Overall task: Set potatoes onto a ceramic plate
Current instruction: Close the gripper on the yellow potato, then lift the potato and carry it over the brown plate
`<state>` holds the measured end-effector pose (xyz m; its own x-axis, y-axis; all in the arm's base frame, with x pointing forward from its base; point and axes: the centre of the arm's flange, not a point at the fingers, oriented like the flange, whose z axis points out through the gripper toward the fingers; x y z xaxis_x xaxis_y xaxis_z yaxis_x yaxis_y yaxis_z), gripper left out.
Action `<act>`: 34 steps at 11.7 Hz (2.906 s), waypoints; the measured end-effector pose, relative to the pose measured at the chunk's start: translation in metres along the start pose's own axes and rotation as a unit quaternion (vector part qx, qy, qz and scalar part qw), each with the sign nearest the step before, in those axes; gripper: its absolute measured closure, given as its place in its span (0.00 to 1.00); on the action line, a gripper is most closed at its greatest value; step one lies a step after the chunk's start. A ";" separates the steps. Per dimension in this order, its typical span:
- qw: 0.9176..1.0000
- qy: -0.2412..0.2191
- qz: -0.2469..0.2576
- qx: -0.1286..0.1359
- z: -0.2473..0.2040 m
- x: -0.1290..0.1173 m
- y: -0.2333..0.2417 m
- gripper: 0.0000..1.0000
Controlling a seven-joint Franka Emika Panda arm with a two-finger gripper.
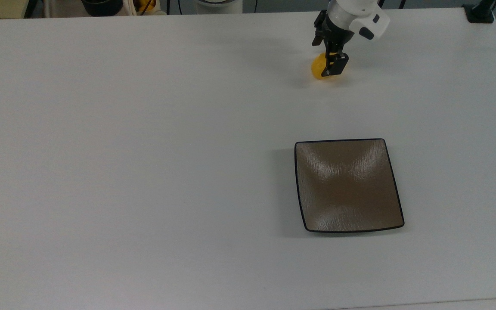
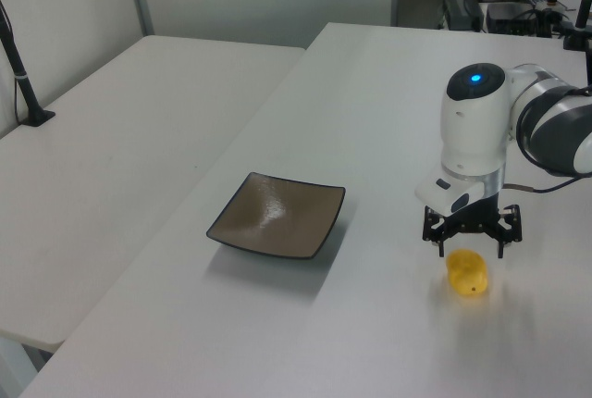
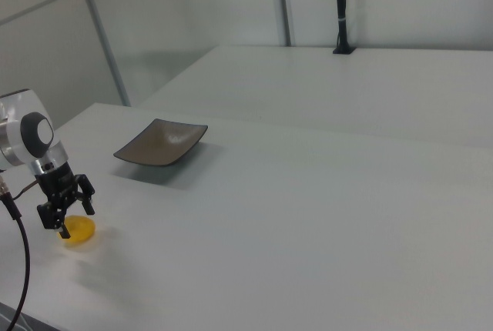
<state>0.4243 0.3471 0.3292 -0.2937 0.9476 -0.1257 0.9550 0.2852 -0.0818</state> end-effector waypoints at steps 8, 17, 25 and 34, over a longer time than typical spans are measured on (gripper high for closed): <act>1.000 0.001 -0.014 0.004 0.012 0.012 -0.001 0.37; 0.990 0.032 0.138 0.002 -0.089 -0.037 0.022 0.37; 0.875 0.090 0.476 -0.026 -0.219 -0.149 0.045 0.37; 0.746 0.194 0.635 -0.058 -0.216 -0.131 0.139 0.37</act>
<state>0.6042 0.2932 0.5477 0.8630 0.4290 0.2669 0.4573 -0.8878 -0.0515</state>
